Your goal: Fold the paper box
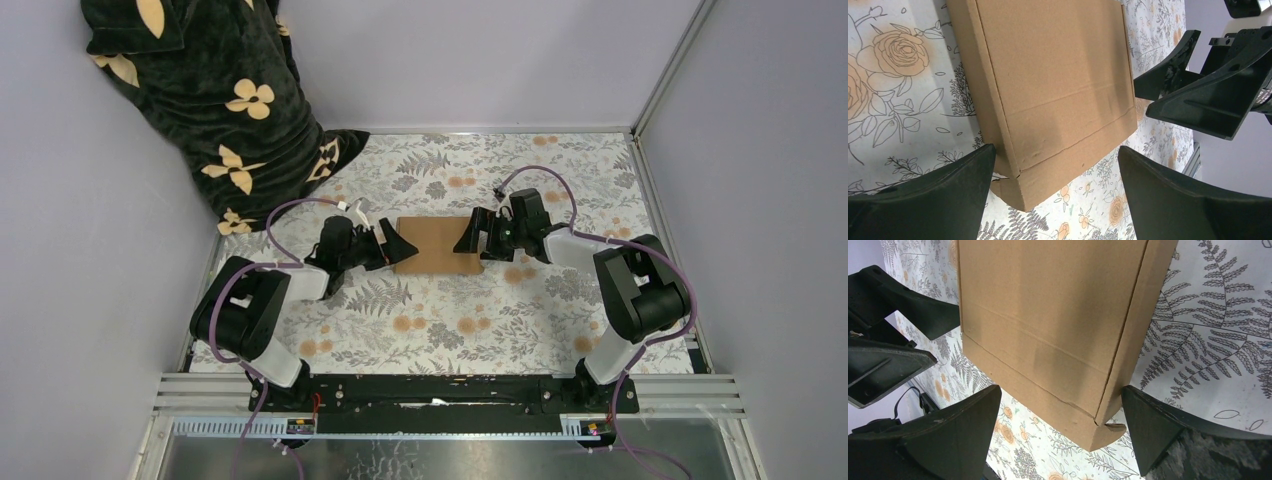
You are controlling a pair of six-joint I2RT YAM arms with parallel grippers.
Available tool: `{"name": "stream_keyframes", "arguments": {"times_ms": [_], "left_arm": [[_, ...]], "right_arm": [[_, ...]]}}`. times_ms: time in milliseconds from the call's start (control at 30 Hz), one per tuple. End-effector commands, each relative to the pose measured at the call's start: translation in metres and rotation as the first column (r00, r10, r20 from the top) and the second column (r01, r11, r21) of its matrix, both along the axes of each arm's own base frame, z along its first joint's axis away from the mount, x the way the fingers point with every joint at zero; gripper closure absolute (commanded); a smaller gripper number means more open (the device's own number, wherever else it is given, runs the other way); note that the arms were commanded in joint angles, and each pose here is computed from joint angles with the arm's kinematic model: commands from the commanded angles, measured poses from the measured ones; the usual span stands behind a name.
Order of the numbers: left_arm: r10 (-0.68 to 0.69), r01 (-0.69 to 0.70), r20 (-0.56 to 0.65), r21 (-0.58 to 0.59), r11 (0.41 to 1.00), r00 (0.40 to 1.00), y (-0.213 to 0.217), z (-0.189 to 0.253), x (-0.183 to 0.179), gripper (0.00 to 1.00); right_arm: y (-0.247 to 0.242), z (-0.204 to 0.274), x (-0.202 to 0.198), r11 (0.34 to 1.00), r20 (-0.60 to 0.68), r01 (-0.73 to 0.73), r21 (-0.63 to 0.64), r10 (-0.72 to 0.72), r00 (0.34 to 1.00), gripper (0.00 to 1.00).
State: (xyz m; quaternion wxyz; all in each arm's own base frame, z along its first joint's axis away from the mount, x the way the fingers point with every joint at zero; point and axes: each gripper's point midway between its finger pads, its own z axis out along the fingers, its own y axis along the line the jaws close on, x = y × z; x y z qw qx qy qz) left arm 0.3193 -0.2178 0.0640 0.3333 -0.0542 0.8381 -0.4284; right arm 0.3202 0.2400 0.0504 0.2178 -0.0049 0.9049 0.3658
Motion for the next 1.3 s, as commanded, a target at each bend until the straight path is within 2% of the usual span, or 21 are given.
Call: {"name": "stream_keyframes", "arguments": {"times_ms": [0,1267], "left_arm": [[-0.036,0.038,0.062,-0.037,0.999,0.997,-0.013,0.021,0.0,0.01],[-0.044,0.054,0.138,-0.068,0.996,0.989,-0.014,0.099,-0.029,0.01]], "right_arm": [[0.011,0.032,0.01,0.998,0.074,-0.025,0.061,0.021,0.997,0.02],[-0.004,0.111,-0.027,0.993,0.175,-0.019,0.114,-0.002,0.985,0.01]]}}
